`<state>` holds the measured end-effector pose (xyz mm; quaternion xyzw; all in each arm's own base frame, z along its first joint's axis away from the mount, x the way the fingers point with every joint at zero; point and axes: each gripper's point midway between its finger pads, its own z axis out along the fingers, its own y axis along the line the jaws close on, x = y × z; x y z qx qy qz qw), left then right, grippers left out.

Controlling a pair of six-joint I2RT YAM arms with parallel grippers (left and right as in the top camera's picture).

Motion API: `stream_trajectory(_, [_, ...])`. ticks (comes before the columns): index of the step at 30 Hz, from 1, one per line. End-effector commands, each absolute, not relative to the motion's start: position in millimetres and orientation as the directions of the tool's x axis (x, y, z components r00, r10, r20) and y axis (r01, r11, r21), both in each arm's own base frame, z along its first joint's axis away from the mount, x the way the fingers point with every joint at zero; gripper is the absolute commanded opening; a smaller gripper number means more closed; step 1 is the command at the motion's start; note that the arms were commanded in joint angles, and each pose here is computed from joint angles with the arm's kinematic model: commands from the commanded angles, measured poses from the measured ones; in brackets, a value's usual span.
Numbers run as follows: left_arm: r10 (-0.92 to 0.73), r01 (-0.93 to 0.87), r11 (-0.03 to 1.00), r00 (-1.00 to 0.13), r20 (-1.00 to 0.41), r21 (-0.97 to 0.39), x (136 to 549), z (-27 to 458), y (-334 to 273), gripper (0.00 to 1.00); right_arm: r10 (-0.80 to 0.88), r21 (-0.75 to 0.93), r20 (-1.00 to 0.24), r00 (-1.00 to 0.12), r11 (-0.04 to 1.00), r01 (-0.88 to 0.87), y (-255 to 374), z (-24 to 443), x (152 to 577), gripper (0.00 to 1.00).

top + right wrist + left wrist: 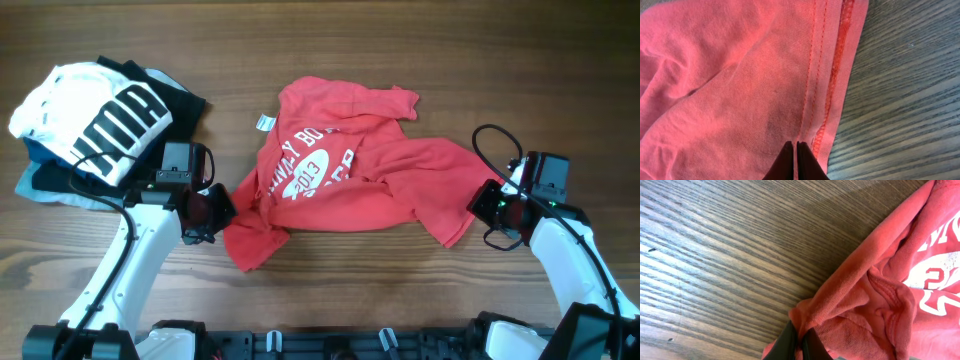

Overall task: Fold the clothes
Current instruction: 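Pull the shirt's right side rightward with the right gripper to spread it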

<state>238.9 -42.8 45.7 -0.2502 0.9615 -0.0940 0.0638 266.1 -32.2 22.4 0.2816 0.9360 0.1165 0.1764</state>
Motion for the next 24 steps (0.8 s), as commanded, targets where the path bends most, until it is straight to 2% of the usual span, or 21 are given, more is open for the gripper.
stream_trajectory(1, [-0.494,-0.467,0.859,-0.864,-0.098,-0.211,242.5,49.6,-39.3,0.04,0.565,0.333,-0.249,-0.786,0.812,0.479,-27.2,20.0,264.9,0.04])
stream_trajectory(6, [-0.493,-0.466,0.859,-0.864,-0.098,-0.211,242.4,49.6,-39.3,0.04,0.568,0.321,-0.249,-0.784,0.813,0.486,-29.1,19.2,263.8,0.05])
stream_trajectory(7, [-0.493,-0.466,0.859,-0.864,-0.098,-0.211,242.4,49.6,-39.3,0.04,0.569,0.309,-0.267,-0.778,0.815,0.490,-33.1,19.6,266.2,0.38])
stream_trajectory(8, [-0.493,-0.466,0.859,-0.864,-0.098,-0.211,242.4,49.6,-39.3,0.05,0.567,0.306,-0.287,-0.772,0.818,0.487,-35.7,21.1,270.1,0.55])
stream_trajectory(11, [-0.493,-0.466,0.859,-0.864,-0.098,-0.210,242.4,49.6,-39.3,0.07,0.567,0.312,-0.308,-0.764,0.819,0.482,-37.5,21.8,276.5,0.50])
stream_trajectory(17, [-0.493,-0.466,0.859,-0.864,-0.099,-0.211,242.6,49.6,-39.3,0.07,0.591,0.308,-0.295,-0.751,0.803,0.511,-42.0,4.0,285.7,0.49])
stream_trajectory(19, [-0.493,-0.466,0.859,-0.864,-0.100,-0.211,242.7,49.6,-39.3,0.06,0.612,0.317,-0.288,-0.737,0.787,0.530,-43.0,-2.6,290.2,0.38])
stream_trajectory(20, [-0.493,-0.466,0.859,-0.864,-0.100,-0.211,242.8,49.6,-39.3,0.06,0.612,0.318,-0.289,-0.736,0.787,0.529,-43.2,-4.4,291.9,0.27])
stream_trajectory(21, [-0.493,-0.466,0.859,-0.864,-0.101,-0.212,243.0,49.7,-39.3,0.06,0.611,0.326,-0.290,-0.736,0.787,0.525,-42.4,-4.5,293.4,0.09])
stream_trajectory(22, [-0.493,-0.466,0.859,-0.864,-0.101,-0.212,243.1,49.7,-39.4,0.07,0.611,0.329,-0.292,-0.736,0.787,0.522,-42.2,-3.4,294.5,0.04])
stream_trajectory(24, [-0.493,-0.466,0.859,-0.864,-0.101,-0.212,243.1,49.7,-39.4,0.07,0.603,0.333,-0.314,-0.733,0.793,0.510,-43.9,6.1,300.2,0.04])
